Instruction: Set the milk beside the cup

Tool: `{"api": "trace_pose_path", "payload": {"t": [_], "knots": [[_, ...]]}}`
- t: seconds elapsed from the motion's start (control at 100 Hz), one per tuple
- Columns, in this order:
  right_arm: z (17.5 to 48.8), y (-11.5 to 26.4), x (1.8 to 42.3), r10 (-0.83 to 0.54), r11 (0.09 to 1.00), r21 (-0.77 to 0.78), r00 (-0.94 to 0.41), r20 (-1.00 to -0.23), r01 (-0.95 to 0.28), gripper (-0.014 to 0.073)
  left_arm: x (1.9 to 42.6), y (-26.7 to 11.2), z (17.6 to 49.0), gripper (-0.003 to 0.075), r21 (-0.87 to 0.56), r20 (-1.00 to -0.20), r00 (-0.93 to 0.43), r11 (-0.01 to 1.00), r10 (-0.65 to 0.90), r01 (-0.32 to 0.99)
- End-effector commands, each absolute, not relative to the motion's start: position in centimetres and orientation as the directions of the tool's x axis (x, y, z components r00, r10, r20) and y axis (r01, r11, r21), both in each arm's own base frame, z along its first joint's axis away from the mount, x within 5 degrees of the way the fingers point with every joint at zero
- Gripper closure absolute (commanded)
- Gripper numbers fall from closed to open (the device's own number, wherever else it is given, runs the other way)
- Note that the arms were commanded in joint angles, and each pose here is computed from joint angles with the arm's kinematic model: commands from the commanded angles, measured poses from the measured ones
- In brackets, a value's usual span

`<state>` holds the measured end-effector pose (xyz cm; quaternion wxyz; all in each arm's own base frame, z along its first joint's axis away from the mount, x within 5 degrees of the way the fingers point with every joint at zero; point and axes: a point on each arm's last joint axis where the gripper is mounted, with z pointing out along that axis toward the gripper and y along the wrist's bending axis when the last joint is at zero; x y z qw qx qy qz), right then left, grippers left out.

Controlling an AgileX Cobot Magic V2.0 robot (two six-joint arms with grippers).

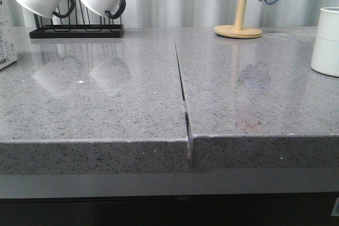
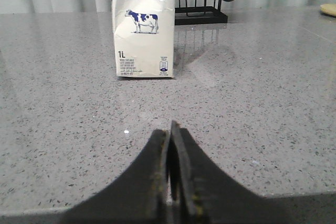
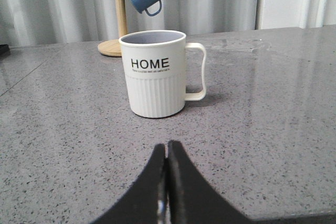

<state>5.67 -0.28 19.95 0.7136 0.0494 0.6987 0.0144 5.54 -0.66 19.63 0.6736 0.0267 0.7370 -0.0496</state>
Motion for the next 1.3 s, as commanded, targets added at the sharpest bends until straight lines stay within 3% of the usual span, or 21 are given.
{"api": "trace_pose_path", "payload": {"t": [0.0, 0.62, 1.06, 1.19, 1.29], "knots": [[21.5, -0.3, 5.3, 0.070, 0.996, 0.077, 0.144, -0.987, 0.049, 0.0663, 5.5, -0.6, 19.2, 0.0741, -0.054, -0.998, -0.022, 0.994, -0.052, 0.099], [21.7, -0.3, 5.4, 0.072, 0.996, 0.076, 0.088, -0.993, 0.051, 0.0663, 5.5, -0.6, 19.2, 0.0741, -0.054, -0.998, -0.022, 0.994, -0.052, 0.099], [27.7, -0.4, 7.5, 0.080, 0.995, 0.077, -0.053, -0.995, 0.058, 0.0663, 5.5, -0.6, 19.2, 0.0741, -0.054, -0.998, -0.022, 0.994, -0.052, 0.099], [28.4, -0.5, 8.8, 0.074, 0.996, 0.074, -0.005, -0.997, 0.057, 0.0662, 5.5, -0.6, 19.2, 0.0741, -0.054, -0.998, -0.022, 0.994, -0.052, 0.099], [28.4, -0.6, 10.1, 0.073, 0.996, 0.073, -0.005, -0.997, 0.059, 0.0590, 5.5, -0.6, 19.2, 0.0741, -0.054, -0.998, -0.022, 0.994, -0.052, 0.099]]}}
